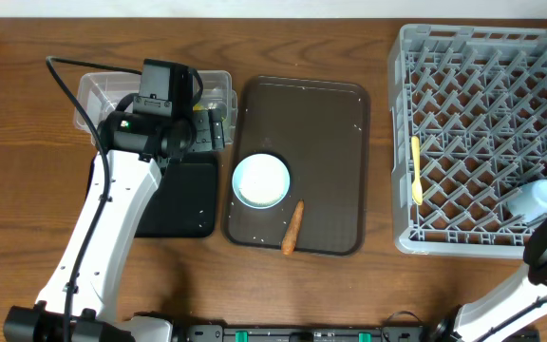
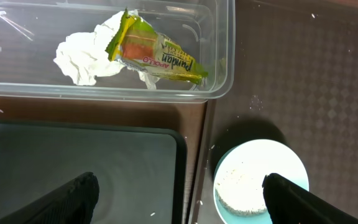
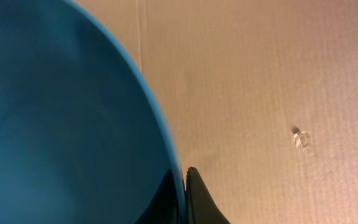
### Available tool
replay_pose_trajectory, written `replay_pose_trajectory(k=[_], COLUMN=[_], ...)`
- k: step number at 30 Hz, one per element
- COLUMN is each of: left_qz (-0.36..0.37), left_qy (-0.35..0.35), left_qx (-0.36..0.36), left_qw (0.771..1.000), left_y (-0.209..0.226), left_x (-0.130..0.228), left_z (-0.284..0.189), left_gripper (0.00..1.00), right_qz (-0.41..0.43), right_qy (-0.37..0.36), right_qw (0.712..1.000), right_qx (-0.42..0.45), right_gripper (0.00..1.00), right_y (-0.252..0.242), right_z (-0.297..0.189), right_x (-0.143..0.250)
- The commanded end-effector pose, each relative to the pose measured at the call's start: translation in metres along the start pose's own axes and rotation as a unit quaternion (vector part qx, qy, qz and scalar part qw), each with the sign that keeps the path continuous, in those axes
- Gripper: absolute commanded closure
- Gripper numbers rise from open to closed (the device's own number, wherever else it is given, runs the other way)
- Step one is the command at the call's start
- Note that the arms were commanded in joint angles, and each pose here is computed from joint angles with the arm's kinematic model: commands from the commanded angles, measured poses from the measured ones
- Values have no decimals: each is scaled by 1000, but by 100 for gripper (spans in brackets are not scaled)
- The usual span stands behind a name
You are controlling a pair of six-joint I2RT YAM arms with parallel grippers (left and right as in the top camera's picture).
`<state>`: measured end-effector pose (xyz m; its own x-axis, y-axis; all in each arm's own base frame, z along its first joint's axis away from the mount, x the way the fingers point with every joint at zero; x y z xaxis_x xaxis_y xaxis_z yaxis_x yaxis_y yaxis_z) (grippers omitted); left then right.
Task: Sort waste into correct bins and load items into the dishwasher rack
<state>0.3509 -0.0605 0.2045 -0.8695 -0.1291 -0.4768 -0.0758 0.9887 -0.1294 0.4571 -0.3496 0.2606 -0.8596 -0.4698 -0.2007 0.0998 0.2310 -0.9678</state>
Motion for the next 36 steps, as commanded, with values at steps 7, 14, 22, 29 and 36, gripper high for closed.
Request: replay_pose_trajectory(k=[7,14,22,29,36], left_qz=[0,0,0,0,0], left_qy=[-1,-1,-1,-1,-1], left_qx=[-6,-6,-6,-6,-6], left_qw=[1000,1000,1000,1000,1000], left_y=[1,1,1,1,1], left_x=[-2,-2,-2,-2,-2], left_z=[0,0,0,0,0], left_gripper=[14,13,14,13,14], right_qz=[38,75,122,230,271], right_qy=[50,86,124,71,-10], right_qw=[997,991,984,970,958], right_qx=[-53,-67,-34,-31,-92], right_gripper=[81,38,21,4,3], right_y=[40,54,47,13,-16], right_z=[2,-8,-16,-38,-75], right_x=[12,14,16,-7,-31])
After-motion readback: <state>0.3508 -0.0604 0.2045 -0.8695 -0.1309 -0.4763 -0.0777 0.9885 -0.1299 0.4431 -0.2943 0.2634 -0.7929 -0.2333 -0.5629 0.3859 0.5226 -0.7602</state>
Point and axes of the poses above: each gripper's point midway between its finger pads, its own z axis out along the fingers, its own y axis along the line the jaws close on, x = y × z, the point moved 2 cm from there along -z, back along the fingers, and after that the axes turned 2 degrees about -z, right-handed, at the moved point
